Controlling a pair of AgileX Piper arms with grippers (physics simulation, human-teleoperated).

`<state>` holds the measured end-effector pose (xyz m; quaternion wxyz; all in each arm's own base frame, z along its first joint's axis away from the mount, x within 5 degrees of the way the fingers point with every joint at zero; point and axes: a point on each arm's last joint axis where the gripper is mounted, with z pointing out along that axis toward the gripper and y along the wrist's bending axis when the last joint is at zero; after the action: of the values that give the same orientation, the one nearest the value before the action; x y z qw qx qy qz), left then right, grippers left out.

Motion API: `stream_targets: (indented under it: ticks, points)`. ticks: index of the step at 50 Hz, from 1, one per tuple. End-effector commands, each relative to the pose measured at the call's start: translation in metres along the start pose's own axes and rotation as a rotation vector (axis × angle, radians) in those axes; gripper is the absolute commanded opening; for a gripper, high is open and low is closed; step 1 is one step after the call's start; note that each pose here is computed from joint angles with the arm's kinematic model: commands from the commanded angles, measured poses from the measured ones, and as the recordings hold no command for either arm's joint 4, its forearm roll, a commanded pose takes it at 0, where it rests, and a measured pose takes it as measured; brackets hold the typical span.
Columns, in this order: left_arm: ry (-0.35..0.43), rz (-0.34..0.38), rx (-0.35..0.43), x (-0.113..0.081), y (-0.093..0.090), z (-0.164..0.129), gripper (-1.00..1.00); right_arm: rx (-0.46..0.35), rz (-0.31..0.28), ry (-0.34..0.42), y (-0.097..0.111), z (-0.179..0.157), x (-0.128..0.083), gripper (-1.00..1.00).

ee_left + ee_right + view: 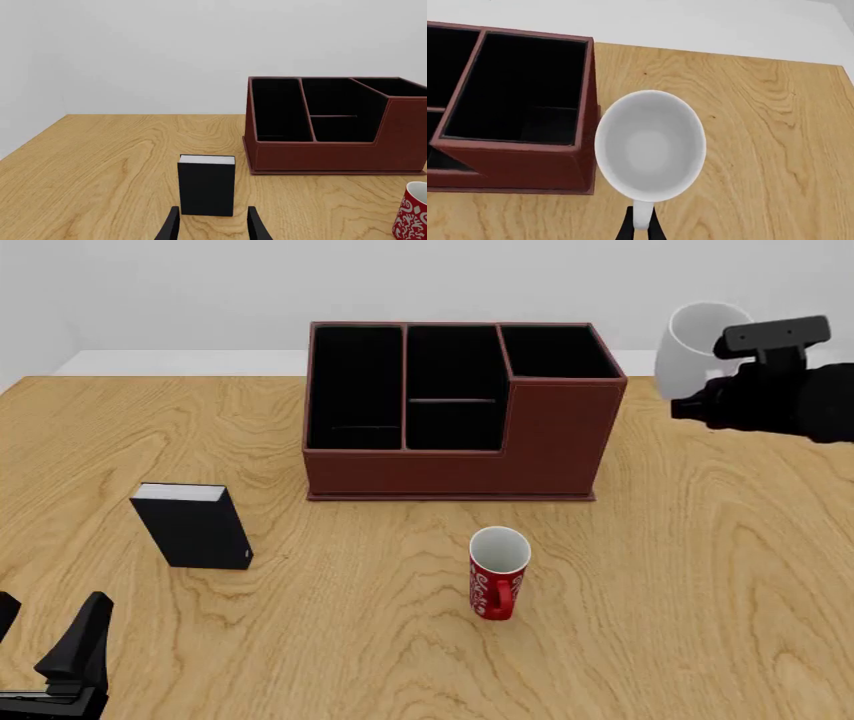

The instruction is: Pick up the white mug and place it to the right of the caddy.

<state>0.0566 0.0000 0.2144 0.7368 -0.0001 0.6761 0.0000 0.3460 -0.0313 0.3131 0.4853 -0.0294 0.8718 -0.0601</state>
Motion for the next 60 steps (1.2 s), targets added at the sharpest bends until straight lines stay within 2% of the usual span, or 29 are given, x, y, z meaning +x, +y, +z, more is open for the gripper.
stream_targets:
  ticks: [1,26,37,60]
  points:
    - [0.0,0.0,0.0,0.0,0.0,0.0,1.0,0.007,0.015,0.003,-0.003,0.01,0.002,-1.0]
    - [0.0,0.0,0.0,0.0,0.0,0.0,1.0,0.019,-0.004,0.017,-0.01,0.034,-0.004,-1.0]
    - [0.0,0.0,0.0,0.0,0.0,0.0,1.0,0.028,-0.011,0.032,-0.015,0.048,0.0,-1.0]
    - [0.0,0.0,0.0,0.0,0.0,0.0,1.0,0.016,-0.001,0.059,-0.01,0.067,0.014,-1.0]
